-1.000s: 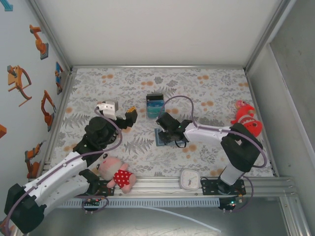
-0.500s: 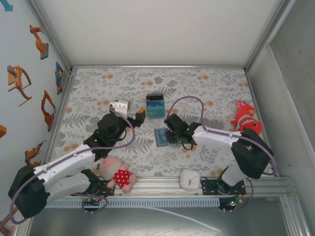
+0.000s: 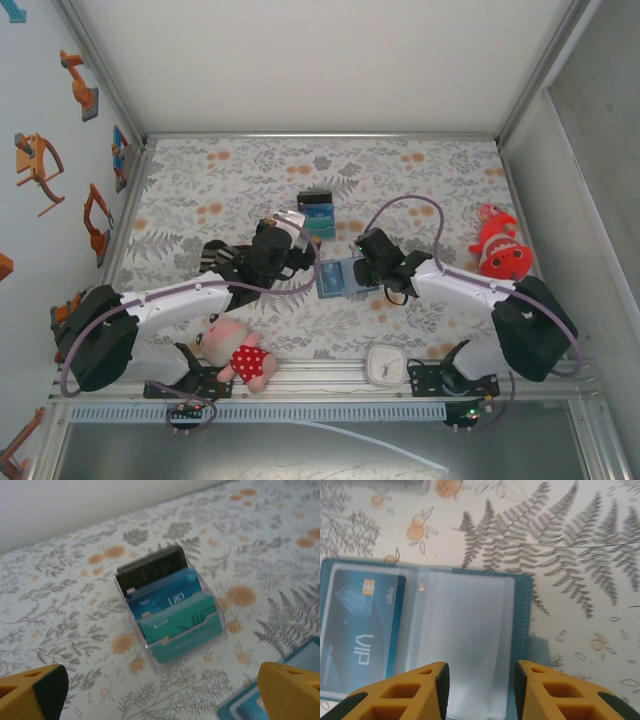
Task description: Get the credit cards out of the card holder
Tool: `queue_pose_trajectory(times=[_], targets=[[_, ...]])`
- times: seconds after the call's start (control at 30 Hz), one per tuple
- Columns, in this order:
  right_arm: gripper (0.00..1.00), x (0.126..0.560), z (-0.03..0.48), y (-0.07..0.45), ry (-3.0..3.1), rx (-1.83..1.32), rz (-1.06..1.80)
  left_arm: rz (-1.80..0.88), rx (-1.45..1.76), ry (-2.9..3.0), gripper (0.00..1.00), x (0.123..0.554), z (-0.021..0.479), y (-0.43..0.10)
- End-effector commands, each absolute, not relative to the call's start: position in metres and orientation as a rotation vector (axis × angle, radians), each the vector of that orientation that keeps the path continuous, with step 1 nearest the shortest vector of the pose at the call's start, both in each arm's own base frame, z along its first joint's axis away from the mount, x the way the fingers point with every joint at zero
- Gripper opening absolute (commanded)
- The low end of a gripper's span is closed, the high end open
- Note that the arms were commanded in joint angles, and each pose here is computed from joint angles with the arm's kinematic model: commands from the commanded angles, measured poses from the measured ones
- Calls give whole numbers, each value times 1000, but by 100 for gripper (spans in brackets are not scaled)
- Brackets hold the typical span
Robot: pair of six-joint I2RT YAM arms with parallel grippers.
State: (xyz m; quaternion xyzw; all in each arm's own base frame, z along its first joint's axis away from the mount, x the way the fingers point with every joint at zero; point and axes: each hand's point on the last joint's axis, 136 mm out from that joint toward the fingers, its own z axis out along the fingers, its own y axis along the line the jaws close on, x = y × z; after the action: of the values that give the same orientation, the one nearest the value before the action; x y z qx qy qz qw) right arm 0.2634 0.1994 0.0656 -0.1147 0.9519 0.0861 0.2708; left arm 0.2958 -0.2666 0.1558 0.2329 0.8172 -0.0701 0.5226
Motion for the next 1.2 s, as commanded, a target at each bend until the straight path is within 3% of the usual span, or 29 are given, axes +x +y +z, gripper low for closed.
queue_pose_trajectory(times=[0.0,0.23,0.37,0.73,1.17], targets=[[39,269,81,181,2531,-184,221,-146,580,2021,97,290,140,-268],[39,270,117,190,2479,-152,399,-155,687,2149,97,270,89,-278],[34,269,125,211,2498,-182,525,-213,723,2190,97,262,67,-288],[26,265,97,250,2634,-194,806,-181,769,2238,97,259,41,-290],[18,271,59,259,2724,-74,977,-137,804,2276,97,257,27,-287]])
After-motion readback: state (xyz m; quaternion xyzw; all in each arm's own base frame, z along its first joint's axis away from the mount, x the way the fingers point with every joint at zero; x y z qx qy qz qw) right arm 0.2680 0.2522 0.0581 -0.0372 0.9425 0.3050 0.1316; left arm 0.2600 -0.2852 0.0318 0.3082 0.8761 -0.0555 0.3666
